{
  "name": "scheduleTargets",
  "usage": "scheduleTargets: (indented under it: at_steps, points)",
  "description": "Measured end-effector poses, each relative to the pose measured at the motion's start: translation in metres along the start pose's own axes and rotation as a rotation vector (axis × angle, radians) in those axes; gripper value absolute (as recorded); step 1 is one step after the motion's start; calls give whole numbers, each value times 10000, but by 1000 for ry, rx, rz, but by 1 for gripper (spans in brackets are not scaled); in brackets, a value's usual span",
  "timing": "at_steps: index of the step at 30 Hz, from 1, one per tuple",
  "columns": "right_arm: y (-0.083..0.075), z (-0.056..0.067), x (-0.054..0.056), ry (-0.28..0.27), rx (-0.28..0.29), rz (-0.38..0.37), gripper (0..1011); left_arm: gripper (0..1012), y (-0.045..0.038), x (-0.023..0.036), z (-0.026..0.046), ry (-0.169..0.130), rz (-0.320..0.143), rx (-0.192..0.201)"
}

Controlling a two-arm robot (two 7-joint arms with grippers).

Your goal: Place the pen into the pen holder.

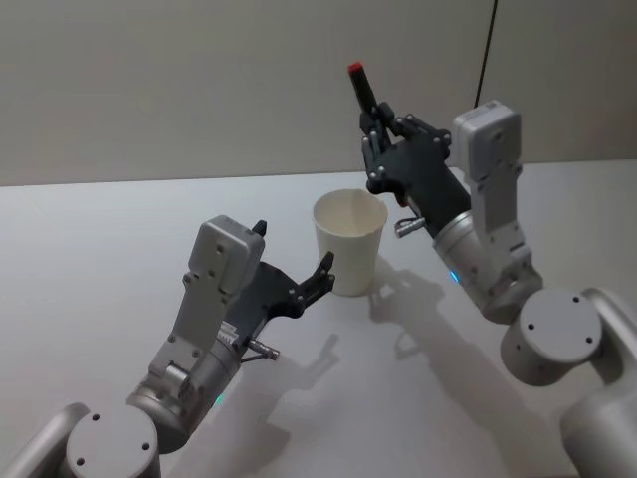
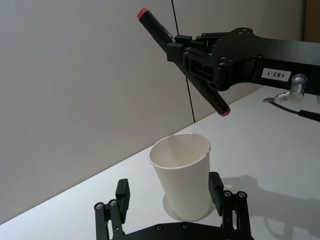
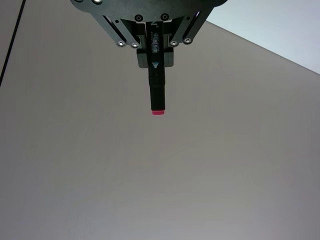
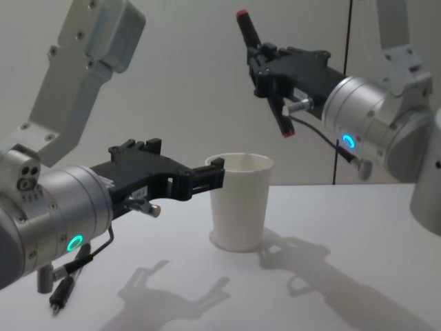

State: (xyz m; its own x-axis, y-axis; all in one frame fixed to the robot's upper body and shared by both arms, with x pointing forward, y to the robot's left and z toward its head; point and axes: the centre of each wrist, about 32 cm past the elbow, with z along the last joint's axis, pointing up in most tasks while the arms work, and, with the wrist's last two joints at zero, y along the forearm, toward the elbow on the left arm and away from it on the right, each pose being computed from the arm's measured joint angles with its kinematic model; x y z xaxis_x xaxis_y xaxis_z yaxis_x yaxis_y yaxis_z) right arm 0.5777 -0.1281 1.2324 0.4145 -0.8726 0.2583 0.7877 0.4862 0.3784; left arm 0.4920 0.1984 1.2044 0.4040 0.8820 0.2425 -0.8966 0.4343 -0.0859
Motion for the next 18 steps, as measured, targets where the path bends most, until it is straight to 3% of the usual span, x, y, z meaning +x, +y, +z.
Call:
scheduleTargets:
  at_steps: [18]
  points:
    - [105, -240, -60, -12, 33, 37, 164, 1004, 0, 0, 0, 0, 0, 0]
